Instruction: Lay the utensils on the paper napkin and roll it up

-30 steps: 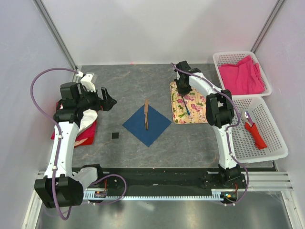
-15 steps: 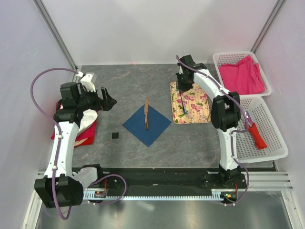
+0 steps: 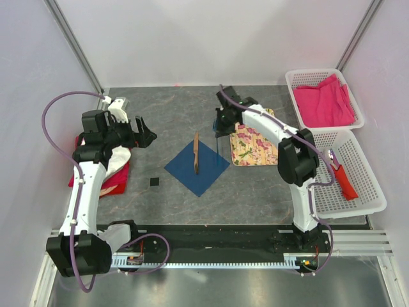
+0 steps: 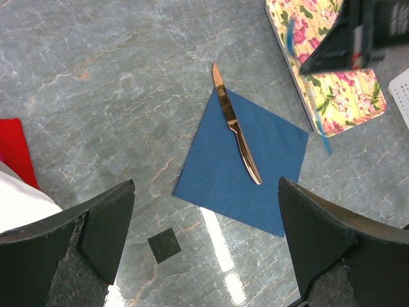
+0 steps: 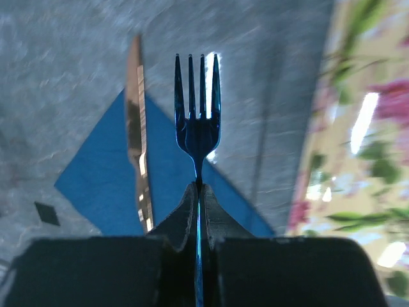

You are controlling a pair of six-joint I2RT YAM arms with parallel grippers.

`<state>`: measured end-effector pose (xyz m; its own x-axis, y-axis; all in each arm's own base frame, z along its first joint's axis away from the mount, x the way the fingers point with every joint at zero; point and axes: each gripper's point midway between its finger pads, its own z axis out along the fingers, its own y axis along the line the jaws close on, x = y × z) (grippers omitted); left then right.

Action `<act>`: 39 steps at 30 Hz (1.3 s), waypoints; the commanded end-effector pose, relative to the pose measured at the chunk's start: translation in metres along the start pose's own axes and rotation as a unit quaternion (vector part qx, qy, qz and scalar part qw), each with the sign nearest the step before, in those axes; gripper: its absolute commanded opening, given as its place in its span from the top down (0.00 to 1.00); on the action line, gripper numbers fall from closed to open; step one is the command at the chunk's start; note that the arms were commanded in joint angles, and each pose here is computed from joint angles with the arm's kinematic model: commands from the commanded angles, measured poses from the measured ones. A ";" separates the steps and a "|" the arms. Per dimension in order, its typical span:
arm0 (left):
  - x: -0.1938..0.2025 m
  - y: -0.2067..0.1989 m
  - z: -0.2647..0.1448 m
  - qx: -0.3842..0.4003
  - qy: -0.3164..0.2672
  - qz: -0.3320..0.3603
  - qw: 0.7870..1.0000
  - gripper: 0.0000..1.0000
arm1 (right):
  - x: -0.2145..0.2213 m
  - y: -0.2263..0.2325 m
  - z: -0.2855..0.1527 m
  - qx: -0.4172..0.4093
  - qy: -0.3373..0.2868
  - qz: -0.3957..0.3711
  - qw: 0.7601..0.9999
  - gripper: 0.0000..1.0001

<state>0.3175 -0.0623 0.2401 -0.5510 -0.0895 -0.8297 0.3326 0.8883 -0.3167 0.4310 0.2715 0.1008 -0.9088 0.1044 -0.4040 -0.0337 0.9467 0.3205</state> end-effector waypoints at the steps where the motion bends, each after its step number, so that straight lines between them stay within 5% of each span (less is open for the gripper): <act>1: -0.004 0.001 0.001 -0.003 -0.012 -0.012 1.000 0.00 | 0.008 0.040 0.002 -0.027 -0.018 0.032 0.999 1.00; 39: 0.013 0.007 0.013 0.003 0.004 -0.024 1.000 0.00 | 0.037 0.083 0.071 -0.042 -0.004 0.004 0.999 1.00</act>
<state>0.3172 -0.0632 0.2171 -0.5936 -0.1133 -0.7968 0.3053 0.8844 -0.3531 0.4122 0.3647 0.0402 -0.9242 0.1097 -0.3657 -0.0380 0.9266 0.3740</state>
